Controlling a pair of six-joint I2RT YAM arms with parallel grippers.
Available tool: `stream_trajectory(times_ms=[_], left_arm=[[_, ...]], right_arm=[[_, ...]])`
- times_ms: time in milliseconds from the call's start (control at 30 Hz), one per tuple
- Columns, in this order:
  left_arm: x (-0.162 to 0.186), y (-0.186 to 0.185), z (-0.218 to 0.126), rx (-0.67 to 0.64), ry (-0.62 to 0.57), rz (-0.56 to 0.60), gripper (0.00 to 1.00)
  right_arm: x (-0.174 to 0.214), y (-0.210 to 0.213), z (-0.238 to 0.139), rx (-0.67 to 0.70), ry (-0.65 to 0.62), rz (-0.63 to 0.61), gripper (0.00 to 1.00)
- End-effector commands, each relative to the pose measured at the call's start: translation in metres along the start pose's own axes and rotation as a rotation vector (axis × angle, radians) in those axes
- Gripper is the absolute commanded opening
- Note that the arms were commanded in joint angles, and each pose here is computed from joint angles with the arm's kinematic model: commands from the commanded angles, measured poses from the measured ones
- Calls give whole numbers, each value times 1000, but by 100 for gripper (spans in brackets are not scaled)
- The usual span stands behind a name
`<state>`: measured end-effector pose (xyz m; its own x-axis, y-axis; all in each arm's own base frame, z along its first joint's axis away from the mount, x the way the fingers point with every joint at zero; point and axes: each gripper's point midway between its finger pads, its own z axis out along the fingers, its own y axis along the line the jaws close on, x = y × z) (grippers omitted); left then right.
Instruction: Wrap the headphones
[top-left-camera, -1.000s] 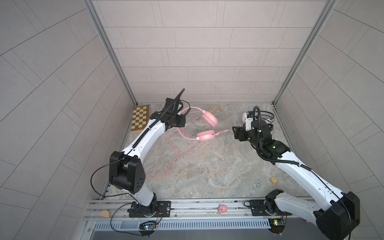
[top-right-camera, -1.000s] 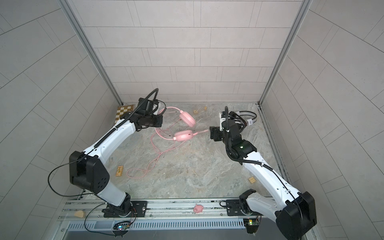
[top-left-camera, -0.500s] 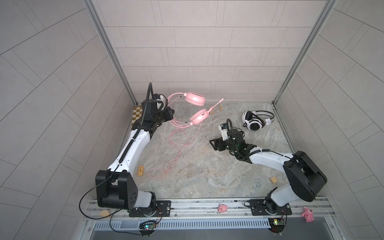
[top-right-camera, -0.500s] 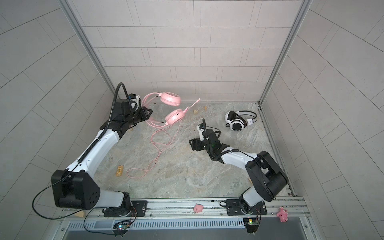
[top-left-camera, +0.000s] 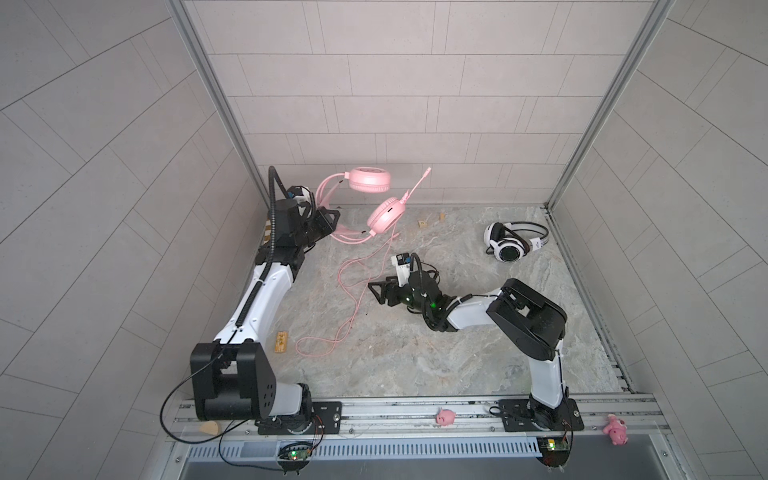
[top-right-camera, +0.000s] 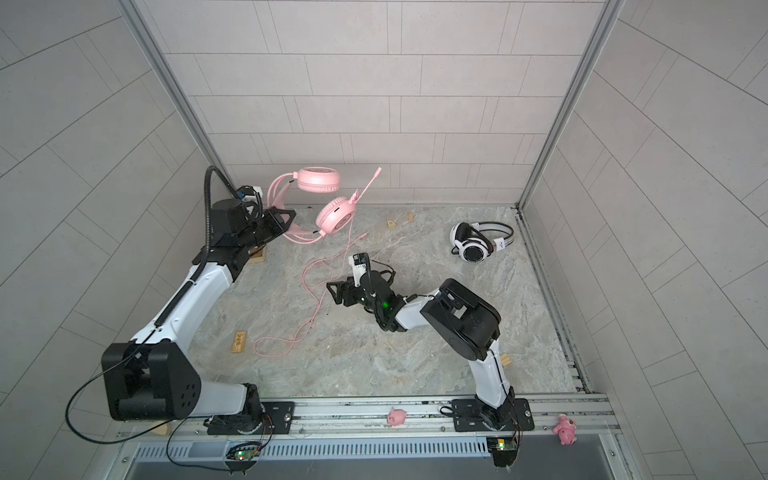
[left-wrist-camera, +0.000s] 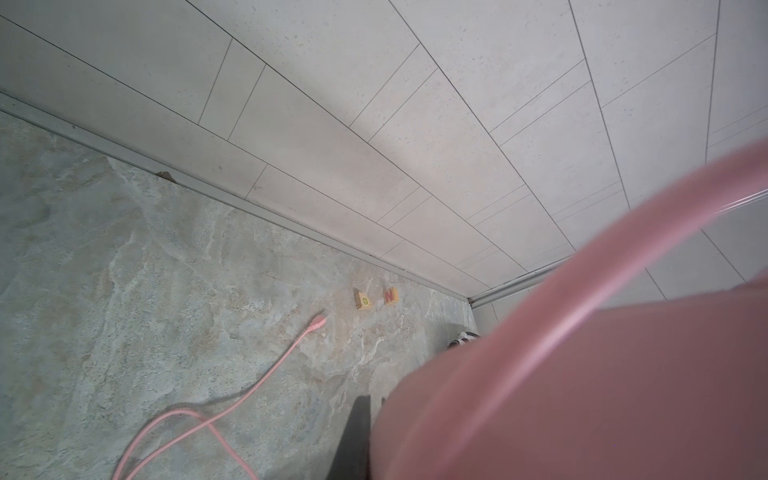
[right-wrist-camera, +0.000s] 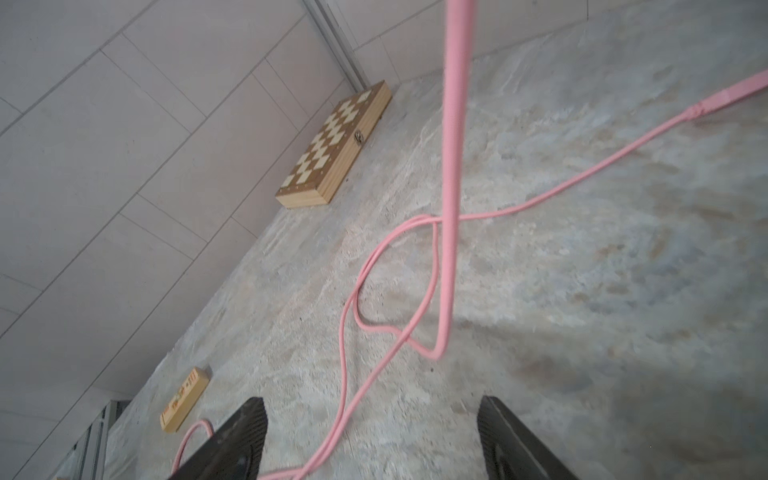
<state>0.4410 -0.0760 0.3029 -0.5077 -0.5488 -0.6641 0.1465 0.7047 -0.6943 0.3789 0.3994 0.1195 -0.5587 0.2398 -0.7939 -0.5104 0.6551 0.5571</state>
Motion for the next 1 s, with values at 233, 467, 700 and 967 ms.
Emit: stream_trajectory(times_ms=[233,467,700,967], left_arm=[[-25,-26,-12,121,-83,-18,0],[-30,-14,-14,99,-98,-40,0],[-47,11,-20,66,-146,-99,0],[-50,37,-24,-20,-156,-121,0]], right_arm=[[-35,-16,35,40,-158,130,67],[-40,-8,24,-7,-200,143,8],[-60,-31,-41,108,-118,21,3],[-140,-54,-166,384,-110,-231,4]])
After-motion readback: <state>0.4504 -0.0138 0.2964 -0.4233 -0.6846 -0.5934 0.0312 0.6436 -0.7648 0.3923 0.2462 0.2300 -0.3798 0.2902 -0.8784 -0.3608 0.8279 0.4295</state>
